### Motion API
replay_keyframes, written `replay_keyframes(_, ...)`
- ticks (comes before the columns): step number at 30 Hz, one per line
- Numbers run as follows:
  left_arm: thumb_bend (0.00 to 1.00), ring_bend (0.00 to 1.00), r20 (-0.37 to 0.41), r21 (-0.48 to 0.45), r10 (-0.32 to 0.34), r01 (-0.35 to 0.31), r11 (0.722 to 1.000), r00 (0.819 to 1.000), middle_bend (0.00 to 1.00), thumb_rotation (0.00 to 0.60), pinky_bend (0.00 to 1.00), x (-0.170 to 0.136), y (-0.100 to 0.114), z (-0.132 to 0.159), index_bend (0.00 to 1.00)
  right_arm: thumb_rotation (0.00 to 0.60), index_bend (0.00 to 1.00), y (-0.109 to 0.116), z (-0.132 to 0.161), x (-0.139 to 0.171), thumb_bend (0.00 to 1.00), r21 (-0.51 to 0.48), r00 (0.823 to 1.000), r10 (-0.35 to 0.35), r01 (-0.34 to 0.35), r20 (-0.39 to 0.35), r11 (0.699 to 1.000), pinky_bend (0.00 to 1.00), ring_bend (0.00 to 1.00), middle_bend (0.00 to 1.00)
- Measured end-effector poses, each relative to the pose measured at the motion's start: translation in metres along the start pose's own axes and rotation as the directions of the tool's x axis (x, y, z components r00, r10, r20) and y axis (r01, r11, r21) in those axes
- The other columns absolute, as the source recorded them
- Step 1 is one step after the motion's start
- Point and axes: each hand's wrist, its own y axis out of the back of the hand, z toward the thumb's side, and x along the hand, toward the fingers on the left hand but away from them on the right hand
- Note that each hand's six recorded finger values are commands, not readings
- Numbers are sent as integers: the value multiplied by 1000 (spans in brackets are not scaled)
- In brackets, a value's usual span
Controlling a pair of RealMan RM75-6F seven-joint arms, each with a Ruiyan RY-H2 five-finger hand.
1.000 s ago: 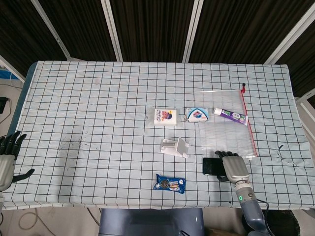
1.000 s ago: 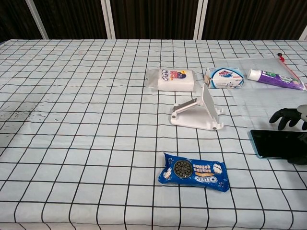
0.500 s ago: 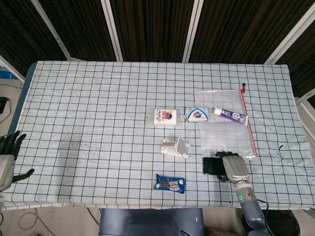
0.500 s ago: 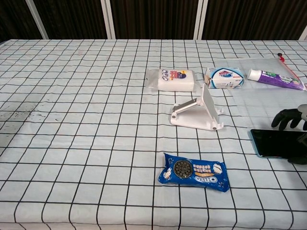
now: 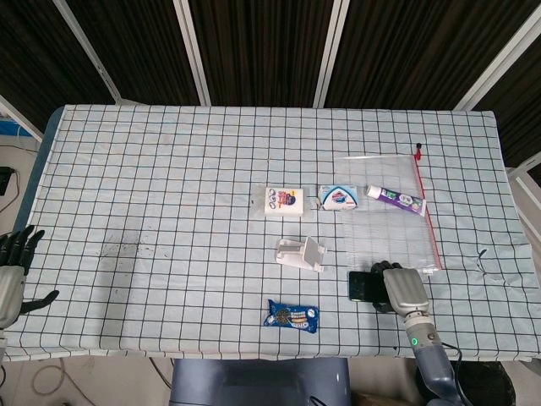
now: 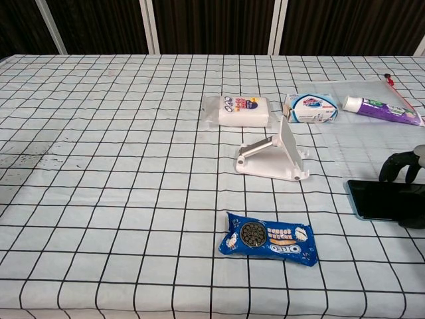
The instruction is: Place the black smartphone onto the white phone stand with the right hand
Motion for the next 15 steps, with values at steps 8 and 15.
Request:
replay_keyframes(8, 0, 0, -1, -3, -1, 1, 1000, 1000, 0, 600, 0, 0, 0, 0, 0, 600, 559, 11, 4, 1, 351, -34, 998, -48, 47, -29, 998, 545, 515, 593)
replay_keyframes(15, 0, 0, -2, -5, -2, 2, 1000, 1000, 0, 600, 0, 0, 0, 0, 0, 600, 559, 26, 5, 0, 352, -107, 995, -95, 90, -36, 990, 545, 515, 592)
